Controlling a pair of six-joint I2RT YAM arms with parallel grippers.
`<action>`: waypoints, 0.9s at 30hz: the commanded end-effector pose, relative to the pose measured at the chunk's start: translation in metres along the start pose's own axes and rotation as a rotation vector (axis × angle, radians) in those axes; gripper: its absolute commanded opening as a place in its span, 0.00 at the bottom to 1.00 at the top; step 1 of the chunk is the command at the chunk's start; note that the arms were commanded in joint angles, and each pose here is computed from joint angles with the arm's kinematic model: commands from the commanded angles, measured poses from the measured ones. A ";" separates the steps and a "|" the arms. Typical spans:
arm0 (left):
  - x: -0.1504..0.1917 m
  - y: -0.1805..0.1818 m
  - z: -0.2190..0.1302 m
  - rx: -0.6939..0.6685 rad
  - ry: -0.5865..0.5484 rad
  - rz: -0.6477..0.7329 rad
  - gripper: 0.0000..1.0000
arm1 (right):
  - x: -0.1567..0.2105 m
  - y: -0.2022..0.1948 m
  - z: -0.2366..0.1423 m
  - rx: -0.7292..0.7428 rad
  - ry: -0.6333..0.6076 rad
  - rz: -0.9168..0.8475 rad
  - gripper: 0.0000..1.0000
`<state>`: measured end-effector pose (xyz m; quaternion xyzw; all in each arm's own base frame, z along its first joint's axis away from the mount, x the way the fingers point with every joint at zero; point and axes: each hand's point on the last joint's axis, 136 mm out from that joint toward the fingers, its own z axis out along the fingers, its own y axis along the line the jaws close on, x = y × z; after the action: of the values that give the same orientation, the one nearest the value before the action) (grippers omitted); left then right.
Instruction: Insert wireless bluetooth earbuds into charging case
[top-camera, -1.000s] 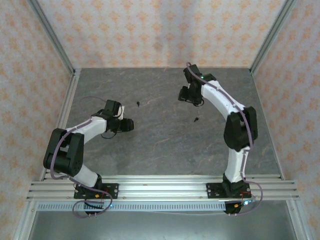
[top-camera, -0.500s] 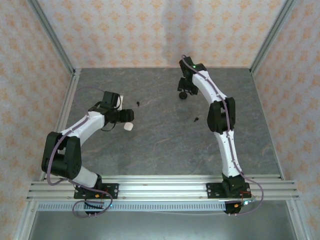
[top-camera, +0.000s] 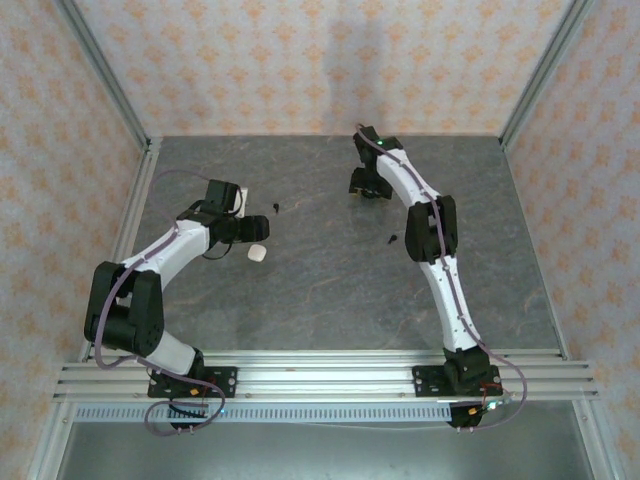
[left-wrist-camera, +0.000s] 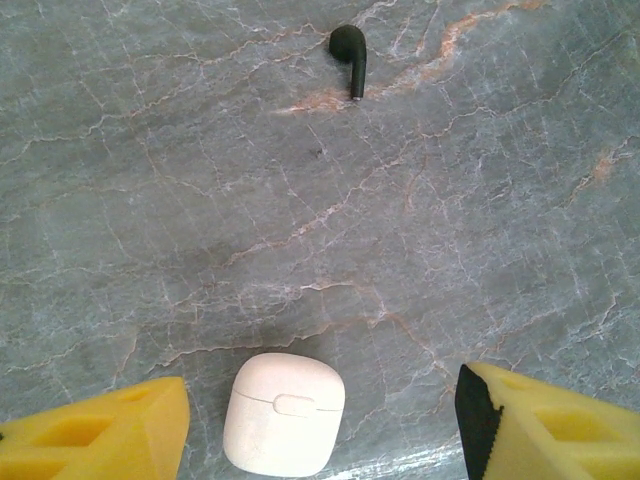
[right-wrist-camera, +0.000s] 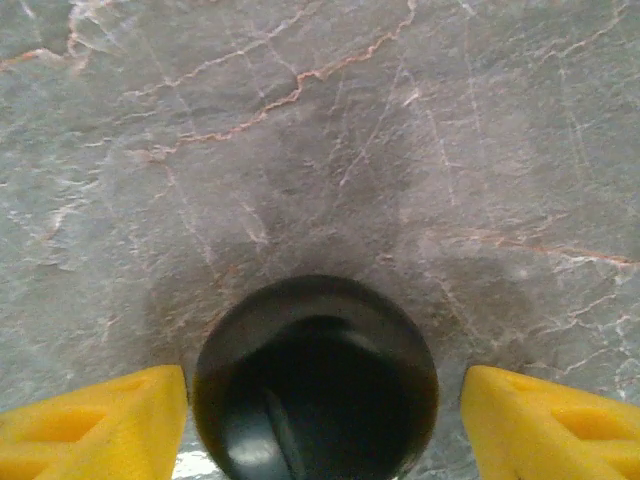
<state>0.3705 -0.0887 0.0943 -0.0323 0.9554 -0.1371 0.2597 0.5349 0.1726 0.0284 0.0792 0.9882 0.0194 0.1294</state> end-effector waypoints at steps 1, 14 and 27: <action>0.001 0.001 0.003 0.010 0.007 0.005 0.71 | 0.000 0.005 0.004 -0.019 0.011 -0.035 0.71; 0.005 -0.002 -0.011 0.022 -0.003 0.015 0.71 | 0.010 0.007 -0.012 -0.051 0.041 -0.095 0.48; 0.020 -0.010 -0.036 0.076 -0.039 -0.003 0.70 | 0.115 0.025 -0.065 -0.077 0.083 -0.136 0.48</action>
<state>0.3453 -0.0931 0.1169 -0.0226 0.9437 -0.1665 0.2851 0.4315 0.1975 0.0376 -0.0006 0.9974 0.0274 0.0663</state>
